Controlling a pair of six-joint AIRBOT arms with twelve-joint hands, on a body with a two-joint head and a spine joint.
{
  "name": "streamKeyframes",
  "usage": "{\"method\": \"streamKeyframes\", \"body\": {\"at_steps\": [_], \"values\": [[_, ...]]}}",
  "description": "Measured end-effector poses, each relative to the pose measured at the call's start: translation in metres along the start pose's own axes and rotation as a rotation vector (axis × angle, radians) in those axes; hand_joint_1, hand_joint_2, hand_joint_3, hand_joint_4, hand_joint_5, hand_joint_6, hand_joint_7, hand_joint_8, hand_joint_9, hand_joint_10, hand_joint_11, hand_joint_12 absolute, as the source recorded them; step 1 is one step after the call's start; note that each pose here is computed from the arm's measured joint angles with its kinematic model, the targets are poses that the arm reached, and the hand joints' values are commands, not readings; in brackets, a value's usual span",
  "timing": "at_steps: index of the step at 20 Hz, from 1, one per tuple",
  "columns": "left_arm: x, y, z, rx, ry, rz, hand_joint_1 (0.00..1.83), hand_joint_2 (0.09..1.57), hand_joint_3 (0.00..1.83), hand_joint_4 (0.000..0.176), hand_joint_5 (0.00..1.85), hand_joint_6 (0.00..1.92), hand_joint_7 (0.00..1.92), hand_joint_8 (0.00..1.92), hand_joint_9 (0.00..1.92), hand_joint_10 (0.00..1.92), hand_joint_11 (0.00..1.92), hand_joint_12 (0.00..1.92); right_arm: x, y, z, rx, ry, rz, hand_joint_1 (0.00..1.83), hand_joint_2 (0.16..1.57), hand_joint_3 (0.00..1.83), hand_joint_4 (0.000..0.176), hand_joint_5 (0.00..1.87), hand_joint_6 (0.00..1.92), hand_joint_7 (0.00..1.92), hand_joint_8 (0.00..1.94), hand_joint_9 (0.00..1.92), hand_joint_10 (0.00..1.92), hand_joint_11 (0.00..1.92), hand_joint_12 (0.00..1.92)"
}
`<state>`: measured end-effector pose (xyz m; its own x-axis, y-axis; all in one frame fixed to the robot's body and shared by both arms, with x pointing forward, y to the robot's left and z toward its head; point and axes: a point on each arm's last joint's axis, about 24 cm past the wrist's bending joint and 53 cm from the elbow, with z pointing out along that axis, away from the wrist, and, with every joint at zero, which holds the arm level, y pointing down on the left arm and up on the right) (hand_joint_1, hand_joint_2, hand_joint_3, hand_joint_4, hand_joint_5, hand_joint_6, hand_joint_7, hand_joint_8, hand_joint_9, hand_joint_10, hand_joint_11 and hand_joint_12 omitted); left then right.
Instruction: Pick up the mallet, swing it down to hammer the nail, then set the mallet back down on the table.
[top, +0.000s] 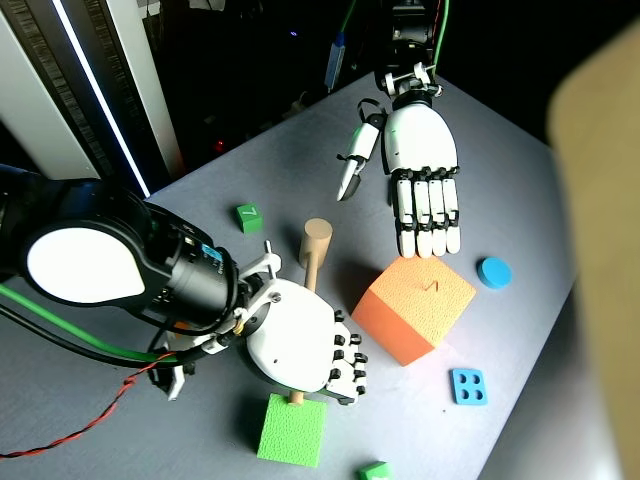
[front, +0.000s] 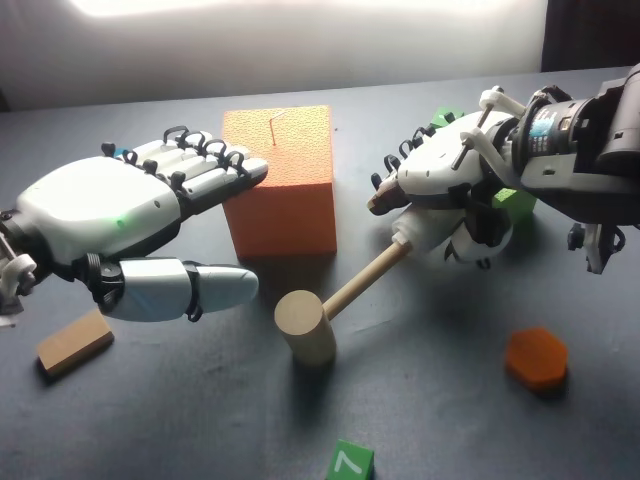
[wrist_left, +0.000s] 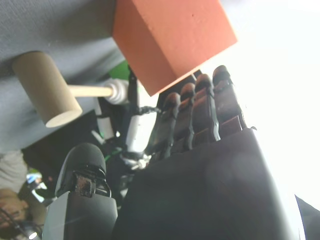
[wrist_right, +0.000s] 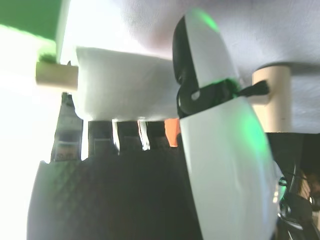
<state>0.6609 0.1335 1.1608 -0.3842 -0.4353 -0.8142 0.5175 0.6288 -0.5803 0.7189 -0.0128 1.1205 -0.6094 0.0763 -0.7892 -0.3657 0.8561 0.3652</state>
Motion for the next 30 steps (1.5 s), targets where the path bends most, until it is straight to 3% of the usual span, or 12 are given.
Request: {"method": "streamKeyframes", "body": {"at_steps": [22, 30], "values": [[0.014, -0.004, 0.005, 0.010, 0.021, -0.016, 0.00, 1.24, 0.00, 0.000, 0.01, 0.00, 0.00, 0.00, 0.00, 0.00, 0.00, 0.00, 0.013, 0.002, 0.014, 0.005, 0.023, 0.006, 1.17, 1.09, 0.00, 0.000, 0.28, 0.00, 0.22, 0.00, 0.17, 0.00, 0.00, 0.63], [0.018, -0.007, 0.004, 0.014, 0.026, -0.024, 0.00, 1.24, 0.00, 0.000, 0.01, 0.00, 0.00, 0.00, 0.00, 0.00, 0.00, 0.00, 0.012, 0.002, 0.014, 0.004, 0.022, 0.008, 1.16, 1.04, 0.00, 0.000, 0.34, 0.01, 0.28, 0.01, 0.23, 0.02, 0.00, 0.79]]}}
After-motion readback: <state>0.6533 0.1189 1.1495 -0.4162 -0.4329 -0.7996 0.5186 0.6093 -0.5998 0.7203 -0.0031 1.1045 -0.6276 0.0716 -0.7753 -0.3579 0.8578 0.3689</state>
